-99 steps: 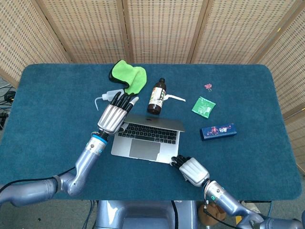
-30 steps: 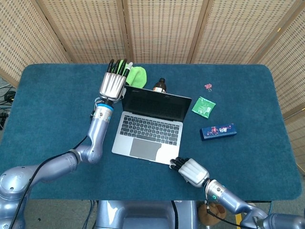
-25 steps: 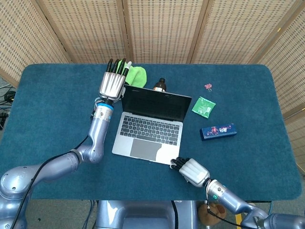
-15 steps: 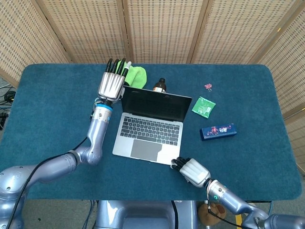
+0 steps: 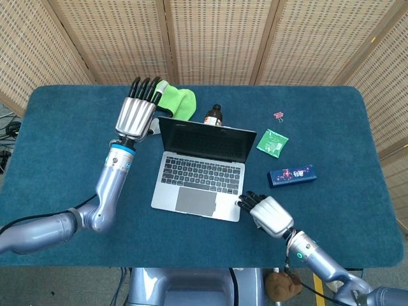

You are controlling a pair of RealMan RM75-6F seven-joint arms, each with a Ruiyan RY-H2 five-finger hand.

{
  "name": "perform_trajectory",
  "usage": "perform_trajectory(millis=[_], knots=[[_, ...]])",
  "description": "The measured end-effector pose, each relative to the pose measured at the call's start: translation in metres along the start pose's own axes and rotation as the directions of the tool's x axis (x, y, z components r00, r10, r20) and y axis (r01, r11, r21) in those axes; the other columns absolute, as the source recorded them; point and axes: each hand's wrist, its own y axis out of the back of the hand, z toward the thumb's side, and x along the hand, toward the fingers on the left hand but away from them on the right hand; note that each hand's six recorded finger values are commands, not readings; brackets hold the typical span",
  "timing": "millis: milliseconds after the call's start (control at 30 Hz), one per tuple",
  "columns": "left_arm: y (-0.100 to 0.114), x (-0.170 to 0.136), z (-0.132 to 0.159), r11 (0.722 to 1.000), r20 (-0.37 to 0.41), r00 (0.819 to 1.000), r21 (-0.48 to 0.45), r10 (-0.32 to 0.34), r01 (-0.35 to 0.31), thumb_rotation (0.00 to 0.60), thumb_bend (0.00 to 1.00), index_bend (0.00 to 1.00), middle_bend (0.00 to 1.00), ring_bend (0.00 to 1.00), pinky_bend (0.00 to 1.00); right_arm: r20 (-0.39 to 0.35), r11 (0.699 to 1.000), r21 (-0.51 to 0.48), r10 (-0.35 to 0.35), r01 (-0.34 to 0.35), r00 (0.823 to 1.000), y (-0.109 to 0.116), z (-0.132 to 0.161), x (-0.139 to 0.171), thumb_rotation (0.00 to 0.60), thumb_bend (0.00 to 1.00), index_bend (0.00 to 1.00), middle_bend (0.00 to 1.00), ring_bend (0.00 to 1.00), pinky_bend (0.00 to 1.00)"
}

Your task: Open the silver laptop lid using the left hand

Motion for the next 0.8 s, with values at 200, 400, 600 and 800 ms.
perform_trajectory(millis=[200, 400, 600, 800], knots=[[0.024, -0.022, -0.03, 0.999, -0.011, 0.999, -0.028, 0.036, -0.036, 0.6, 0.39, 0.0, 0.0, 0.0, 0.0, 0.082, 0.996, 0.04, -0.085, 0.081, 0.993, 0.02, -0.04, 0.014, 0.6, 1.0, 0.17, 0.2, 0.14, 0.38], [0.041, -0.054, -0.069, 0.995, -0.026, 0.996, -0.047, 0.082, -0.083, 0.6, 0.36, 0.0, 0.0, 0.0, 0.0, 0.175, 0.981, 0.131, -0.166, 0.144, 0.97, 0.032, -0.093, 0.036, 0.6, 0.93, 0.17, 0.2, 0.14, 0.36], [0.033, -0.126, -0.138, 0.992, -0.168, 0.985, -0.112, 0.036, -0.055, 0.6, 0.04, 0.0, 0.0, 0.0, 0.0, 0.298, 0.95, 0.095, -0.314, 0.299, 0.902, 0.048, -0.141, 0.085, 0.6, 0.06, 0.03, 0.08, 0.0, 0.07], [0.009, -0.221, -0.189, 0.992, -0.342, 0.939, -0.123, -0.028, -0.015, 0.6, 0.0, 0.0, 0.0, 0.0, 0.0, 0.385, 0.915, -0.025, -0.362, 0.402, 0.849, 0.049, -0.137, 0.122, 0.6, 0.0, 0.0, 0.0, 0.0, 0.0]])
